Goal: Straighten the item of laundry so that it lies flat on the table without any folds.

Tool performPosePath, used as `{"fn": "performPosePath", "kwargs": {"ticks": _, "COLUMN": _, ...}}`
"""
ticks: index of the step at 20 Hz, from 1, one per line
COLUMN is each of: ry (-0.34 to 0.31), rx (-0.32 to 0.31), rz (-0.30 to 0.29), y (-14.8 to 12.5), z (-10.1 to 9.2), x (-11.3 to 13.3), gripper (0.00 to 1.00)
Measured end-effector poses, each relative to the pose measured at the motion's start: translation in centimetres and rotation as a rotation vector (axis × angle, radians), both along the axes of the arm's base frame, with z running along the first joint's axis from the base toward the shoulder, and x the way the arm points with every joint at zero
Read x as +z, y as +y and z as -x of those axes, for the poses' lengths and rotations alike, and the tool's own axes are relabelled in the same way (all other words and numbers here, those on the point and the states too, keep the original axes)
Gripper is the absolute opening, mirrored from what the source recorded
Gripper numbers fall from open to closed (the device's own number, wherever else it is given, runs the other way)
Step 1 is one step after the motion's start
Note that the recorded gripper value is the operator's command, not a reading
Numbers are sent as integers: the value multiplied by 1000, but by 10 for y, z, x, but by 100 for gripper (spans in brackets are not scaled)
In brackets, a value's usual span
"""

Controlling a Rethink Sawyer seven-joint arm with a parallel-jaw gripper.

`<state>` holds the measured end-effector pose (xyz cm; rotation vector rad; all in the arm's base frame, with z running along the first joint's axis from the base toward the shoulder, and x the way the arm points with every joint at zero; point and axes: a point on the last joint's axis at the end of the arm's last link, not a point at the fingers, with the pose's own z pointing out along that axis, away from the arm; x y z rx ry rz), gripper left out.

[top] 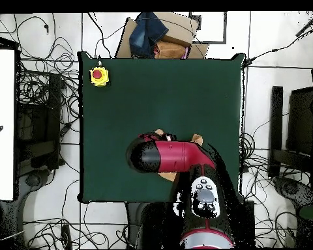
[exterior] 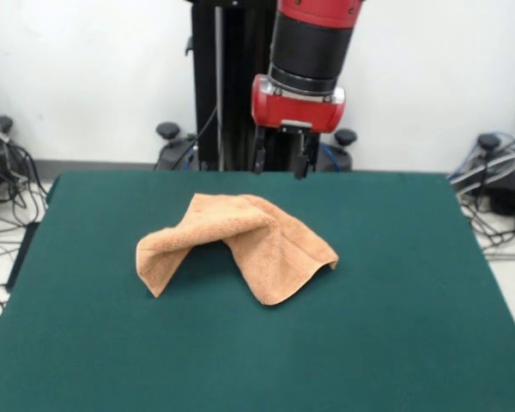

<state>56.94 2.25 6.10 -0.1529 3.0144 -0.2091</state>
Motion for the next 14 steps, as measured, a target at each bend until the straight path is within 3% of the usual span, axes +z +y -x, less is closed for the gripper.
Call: {"fn": "performPosePath", "kwargs": {"ticks": 14, "ry": 5, "rx": 34, "rz": -22, "y": 16, "z": 65, "x": -17, "gripper": 100}}
